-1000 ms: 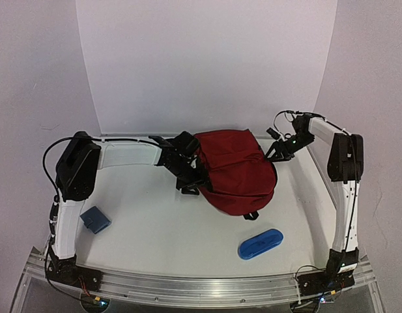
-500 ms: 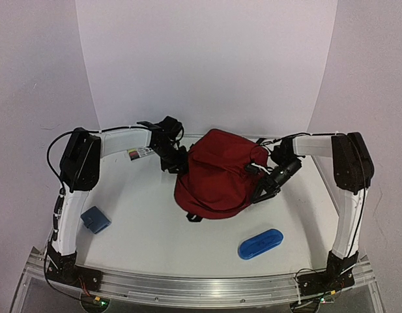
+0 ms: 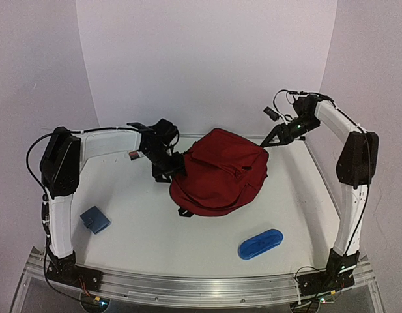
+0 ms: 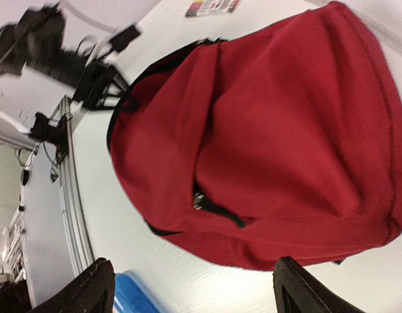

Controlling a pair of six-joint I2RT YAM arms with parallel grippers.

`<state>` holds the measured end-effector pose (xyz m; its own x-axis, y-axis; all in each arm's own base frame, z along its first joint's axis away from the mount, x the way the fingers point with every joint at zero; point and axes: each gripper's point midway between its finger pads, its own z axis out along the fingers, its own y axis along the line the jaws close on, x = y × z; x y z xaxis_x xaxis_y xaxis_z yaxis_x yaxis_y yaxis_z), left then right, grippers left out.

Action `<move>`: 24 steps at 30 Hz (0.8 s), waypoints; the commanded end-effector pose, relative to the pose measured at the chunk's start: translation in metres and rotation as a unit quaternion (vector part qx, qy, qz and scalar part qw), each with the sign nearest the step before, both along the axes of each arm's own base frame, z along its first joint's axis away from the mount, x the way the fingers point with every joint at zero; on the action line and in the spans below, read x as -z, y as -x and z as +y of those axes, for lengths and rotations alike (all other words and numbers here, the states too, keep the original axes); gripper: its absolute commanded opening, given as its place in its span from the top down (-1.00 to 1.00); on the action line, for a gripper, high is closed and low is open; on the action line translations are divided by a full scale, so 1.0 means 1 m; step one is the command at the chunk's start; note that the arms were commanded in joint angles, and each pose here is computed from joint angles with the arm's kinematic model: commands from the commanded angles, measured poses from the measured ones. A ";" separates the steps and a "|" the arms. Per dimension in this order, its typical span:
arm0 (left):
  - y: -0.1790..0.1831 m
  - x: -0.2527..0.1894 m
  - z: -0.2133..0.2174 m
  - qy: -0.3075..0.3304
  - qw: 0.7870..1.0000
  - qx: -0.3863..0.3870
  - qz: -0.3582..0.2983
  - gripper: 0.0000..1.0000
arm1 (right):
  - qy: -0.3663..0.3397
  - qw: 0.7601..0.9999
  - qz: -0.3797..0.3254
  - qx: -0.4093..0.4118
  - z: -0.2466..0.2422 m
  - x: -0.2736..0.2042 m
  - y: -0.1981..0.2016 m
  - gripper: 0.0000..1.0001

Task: Pack the student bag
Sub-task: Adjust the student bag at the center of the board.

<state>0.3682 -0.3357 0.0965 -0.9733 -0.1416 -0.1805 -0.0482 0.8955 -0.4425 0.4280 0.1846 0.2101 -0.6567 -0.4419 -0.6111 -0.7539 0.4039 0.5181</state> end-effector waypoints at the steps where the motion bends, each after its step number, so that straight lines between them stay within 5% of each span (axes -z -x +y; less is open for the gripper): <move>1: 0.047 -0.004 -0.027 0.024 0.999 0.010 0.019 -0.35 | 0.029 0.996 0.037 0.080 -0.003 0.033 -0.054 -0.72; 5: 0.070 0.020 -0.041 0.027 0.998 0.010 0.054 -0.29 | 0.034 0.987 -0.002 0.158 -0.006 0.051 -0.112 -0.77; 9: 0.064 0.030 -0.041 0.024 0.998 -0.004 0.056 -0.12 | 0.041 0.986 0.019 0.160 -0.004 0.080 -0.115 -0.62; 15: 0.030 0.028 -0.022 0.019 0.999 -0.028 0.037 0.23 | 0.040 0.991 0.102 0.083 0.001 0.114 -0.028 0.02; 24: -0.068 0.013 0.004 0.039 0.998 -0.041 -0.024 0.29 | 0.035 0.975 0.196 -0.103 0.006 0.095 0.146 0.01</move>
